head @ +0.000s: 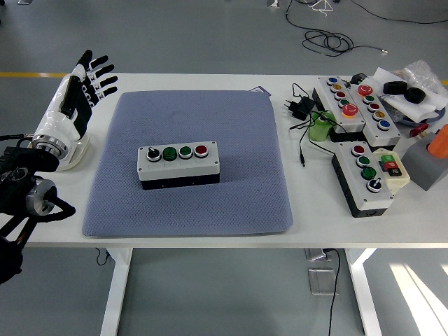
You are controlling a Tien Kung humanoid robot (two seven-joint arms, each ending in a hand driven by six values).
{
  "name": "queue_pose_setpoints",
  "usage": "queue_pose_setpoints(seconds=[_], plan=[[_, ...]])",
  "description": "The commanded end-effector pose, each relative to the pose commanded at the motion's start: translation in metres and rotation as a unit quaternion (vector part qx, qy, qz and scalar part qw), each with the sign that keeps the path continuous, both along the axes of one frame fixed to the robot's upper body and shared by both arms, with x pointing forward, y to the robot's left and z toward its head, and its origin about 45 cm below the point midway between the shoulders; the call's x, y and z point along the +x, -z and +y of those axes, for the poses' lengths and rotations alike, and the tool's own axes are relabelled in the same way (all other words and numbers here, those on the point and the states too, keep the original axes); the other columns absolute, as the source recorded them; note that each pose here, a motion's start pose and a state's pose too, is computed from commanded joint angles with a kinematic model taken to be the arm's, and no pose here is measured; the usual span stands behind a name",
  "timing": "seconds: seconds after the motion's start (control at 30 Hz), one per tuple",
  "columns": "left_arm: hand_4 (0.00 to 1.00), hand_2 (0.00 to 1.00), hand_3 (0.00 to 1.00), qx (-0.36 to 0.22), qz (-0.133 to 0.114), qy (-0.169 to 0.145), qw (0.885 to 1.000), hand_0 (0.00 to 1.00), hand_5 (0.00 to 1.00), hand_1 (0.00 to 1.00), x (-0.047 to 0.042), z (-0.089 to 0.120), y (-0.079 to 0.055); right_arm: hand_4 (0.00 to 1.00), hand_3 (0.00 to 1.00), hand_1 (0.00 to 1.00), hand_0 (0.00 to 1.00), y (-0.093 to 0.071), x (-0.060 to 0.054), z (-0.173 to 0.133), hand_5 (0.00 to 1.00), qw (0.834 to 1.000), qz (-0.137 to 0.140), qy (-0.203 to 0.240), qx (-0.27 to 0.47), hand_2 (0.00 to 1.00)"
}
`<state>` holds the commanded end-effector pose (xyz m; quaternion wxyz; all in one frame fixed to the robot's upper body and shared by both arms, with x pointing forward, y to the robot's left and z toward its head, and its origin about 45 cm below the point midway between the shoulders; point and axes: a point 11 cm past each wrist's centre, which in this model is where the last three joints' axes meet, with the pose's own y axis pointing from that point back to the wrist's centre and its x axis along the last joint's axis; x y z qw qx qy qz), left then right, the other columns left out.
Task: Pick up the button,place it on the desk,press the button,press the button
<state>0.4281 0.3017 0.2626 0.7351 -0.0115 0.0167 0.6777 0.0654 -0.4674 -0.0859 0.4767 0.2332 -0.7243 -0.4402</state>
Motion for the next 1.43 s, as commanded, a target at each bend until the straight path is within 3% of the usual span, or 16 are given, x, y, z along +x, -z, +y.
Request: queue_pose_setpoints(seconds=[0.53,1.1,1.43], plan=[[0.705,0.848,0.853,0.005,0.007,0.007,1.0,0.786,0.998,0.833,-0.0038,-0.001,0.009,0.412,0.751,0.797,0.787,0.002,-0.009,0.002,0.479,1.0,0.01,0.0,0.002,0.817],[0.705,0.85,0.854,0.017,0.023,-0.016,0.999,0.785,0.998,0.831,-0.0136,0.019,0.026,0.412,0.751,0.797,0.787,0.003,-0.014,0.003,0.479,1.0,0.018,-0.008,0.004,0.817],[0.704,0.849,0.852,0.021,0.026,-0.034,0.999,0.781,0.998,0.828,-0.0186,0.034,0.029,0.412,0.751,0.797,0.787,0.004,-0.019,0.003,0.479,1.0,0.023,-0.01,0.003,0.817]])
